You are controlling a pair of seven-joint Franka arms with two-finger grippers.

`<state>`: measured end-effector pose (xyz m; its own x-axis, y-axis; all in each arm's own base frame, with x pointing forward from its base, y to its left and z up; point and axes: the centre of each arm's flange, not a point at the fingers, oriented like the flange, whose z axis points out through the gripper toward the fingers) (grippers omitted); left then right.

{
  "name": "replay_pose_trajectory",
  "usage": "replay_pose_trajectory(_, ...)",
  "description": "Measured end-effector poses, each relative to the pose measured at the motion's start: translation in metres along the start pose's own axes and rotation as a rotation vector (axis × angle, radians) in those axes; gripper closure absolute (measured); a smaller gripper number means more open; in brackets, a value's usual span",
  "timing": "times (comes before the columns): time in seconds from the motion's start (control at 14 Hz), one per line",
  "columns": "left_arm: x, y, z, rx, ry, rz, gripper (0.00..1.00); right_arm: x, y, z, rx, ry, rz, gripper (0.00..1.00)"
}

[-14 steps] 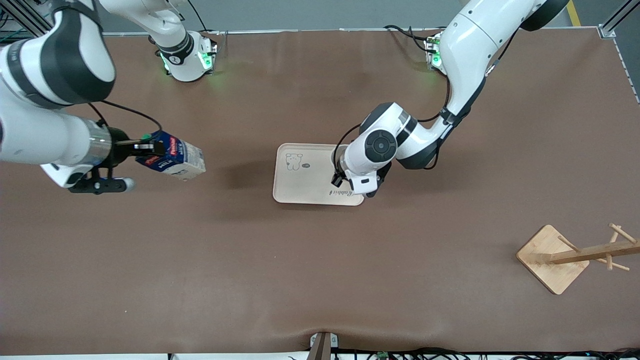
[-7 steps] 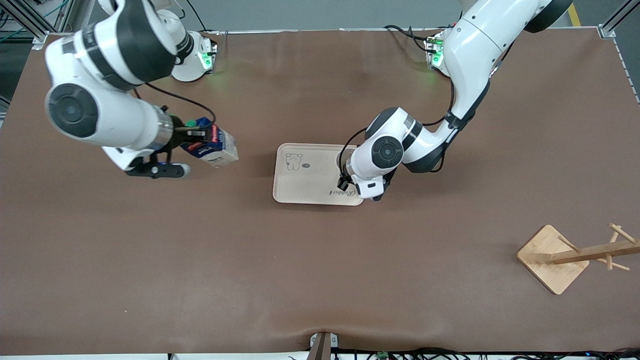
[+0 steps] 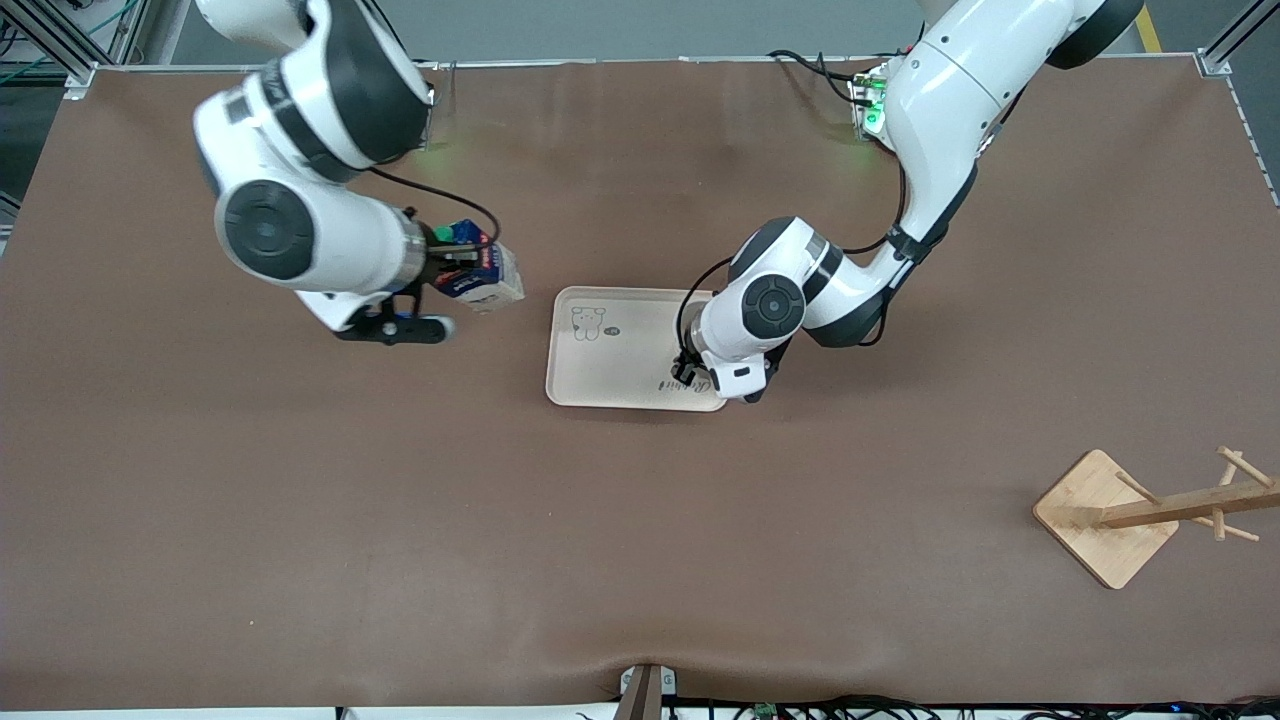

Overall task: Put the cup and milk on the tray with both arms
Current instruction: 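Lower the mug onto the tray and open the left gripper, then place the milk carton on the tray with the right gripper while the left gripper withdraws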

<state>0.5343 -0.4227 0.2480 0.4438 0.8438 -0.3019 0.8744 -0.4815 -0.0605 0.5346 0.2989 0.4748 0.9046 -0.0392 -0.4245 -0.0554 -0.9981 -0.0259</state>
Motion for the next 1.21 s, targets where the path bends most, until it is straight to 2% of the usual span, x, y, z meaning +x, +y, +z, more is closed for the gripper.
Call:
replay_pose_trajectory(0.14, 0.010, 0.009, -0.032, -0.049, 0.013, -0.002, 0.19, 0.000, -0.027, 0.014, -0.003, 0.026, 0.031, 0.43)
replay_pose_trajectory(0.29, 0.030, 0.016, -0.085, -0.116, 0.092, 0.027, 0.01, 0.001, -0.051, 0.030, -0.001, 0.054, 0.057, 0.43)
replay_pose_trajectory(0.43, 0.059, 0.021, -0.148, -0.163, 0.164, 0.049, 0.00, 0.006, -0.069, 0.046, 0.006, 0.079, 0.093, 0.43)
replay_pose_trajectory(0.57, 0.093, 0.023, -0.201, -0.185, 0.197, 0.096, 0.00, 0.006, -0.083, 0.062, 0.003, 0.086, 0.151, 0.43)
replay_pose_trajectory(0.71, 0.134, 0.019, -0.236, -0.177, 0.218, 0.161, 0.00, 0.001, -0.106, 0.082, 0.002, 0.101, 0.200, 0.43)
replay_pose_trajectory(1.0, 0.201, -0.003, -0.301, -0.202, 0.279, 0.291, 0.00, -0.001, -0.146, 0.128, 0.046, 0.173, 0.289, 0.43)
replay_pose_trajectory(1.21, 0.230, -0.033, -0.348, -0.174, 0.335, 0.414, 0.00, 0.005, -0.144, 0.142, 0.037, 0.170, 0.310, 0.43)
